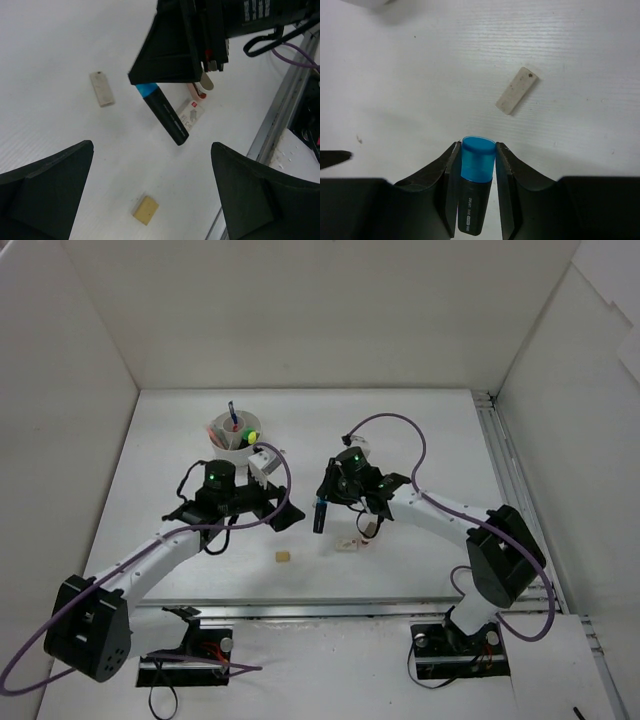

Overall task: Sort the stationery into containers
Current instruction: Pick up the pen from the center of the board.

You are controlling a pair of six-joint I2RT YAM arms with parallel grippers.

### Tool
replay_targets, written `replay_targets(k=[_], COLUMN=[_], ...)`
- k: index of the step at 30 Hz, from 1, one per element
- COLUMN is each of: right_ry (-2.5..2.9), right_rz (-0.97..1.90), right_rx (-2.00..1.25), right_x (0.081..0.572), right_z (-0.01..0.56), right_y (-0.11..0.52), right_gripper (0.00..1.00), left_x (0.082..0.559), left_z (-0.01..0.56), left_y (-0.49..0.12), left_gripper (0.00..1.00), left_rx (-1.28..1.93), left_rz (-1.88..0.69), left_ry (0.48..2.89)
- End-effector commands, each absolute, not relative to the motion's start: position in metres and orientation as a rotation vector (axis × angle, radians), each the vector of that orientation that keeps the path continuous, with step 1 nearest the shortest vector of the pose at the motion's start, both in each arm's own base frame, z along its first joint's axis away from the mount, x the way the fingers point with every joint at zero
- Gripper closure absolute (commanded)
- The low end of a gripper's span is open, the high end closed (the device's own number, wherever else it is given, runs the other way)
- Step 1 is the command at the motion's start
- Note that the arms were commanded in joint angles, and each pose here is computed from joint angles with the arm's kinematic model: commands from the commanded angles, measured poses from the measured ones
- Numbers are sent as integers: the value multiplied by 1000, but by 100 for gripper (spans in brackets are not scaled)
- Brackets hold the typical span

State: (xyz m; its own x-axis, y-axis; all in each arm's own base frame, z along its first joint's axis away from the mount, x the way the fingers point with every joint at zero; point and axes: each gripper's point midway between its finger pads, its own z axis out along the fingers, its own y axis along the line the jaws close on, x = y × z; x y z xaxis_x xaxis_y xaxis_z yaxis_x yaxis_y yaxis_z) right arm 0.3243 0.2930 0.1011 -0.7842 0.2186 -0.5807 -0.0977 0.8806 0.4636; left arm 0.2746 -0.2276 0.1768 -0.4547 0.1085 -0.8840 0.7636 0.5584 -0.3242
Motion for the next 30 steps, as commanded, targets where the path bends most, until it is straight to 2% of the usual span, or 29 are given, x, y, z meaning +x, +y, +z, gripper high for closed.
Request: replay_targets(k=[1, 15, 18, 22, 29, 30], right_ry=[2242, 2196, 2184, 2159, 2117, 2116], right_rz=[773, 951, 957, 959, 999, 996], right_rx=[125, 184, 191, 208, 207, 214], right_x=[337, 327, 328, 329, 327, 328], right_z=[159, 190, 193, 198, 212, 212], right_y=[304, 318, 318, 316, 316, 315], right_gripper=[100, 100, 100, 100, 100, 100], left_x=[281, 312, 312, 312, 319, 320], left_z=[214, 203, 202, 204, 196, 195], left_y=[-257, -293, -296, -297, -298, -299], left_gripper=[0, 25, 32, 47, 61, 66], left_rx=[813, 795, 798, 807, 804, 805], left_rz=[-975, -1029, -1051, -1057, -1037, -1037], left_ry=[1753, 1787, 1779, 1772, 1802, 1805])
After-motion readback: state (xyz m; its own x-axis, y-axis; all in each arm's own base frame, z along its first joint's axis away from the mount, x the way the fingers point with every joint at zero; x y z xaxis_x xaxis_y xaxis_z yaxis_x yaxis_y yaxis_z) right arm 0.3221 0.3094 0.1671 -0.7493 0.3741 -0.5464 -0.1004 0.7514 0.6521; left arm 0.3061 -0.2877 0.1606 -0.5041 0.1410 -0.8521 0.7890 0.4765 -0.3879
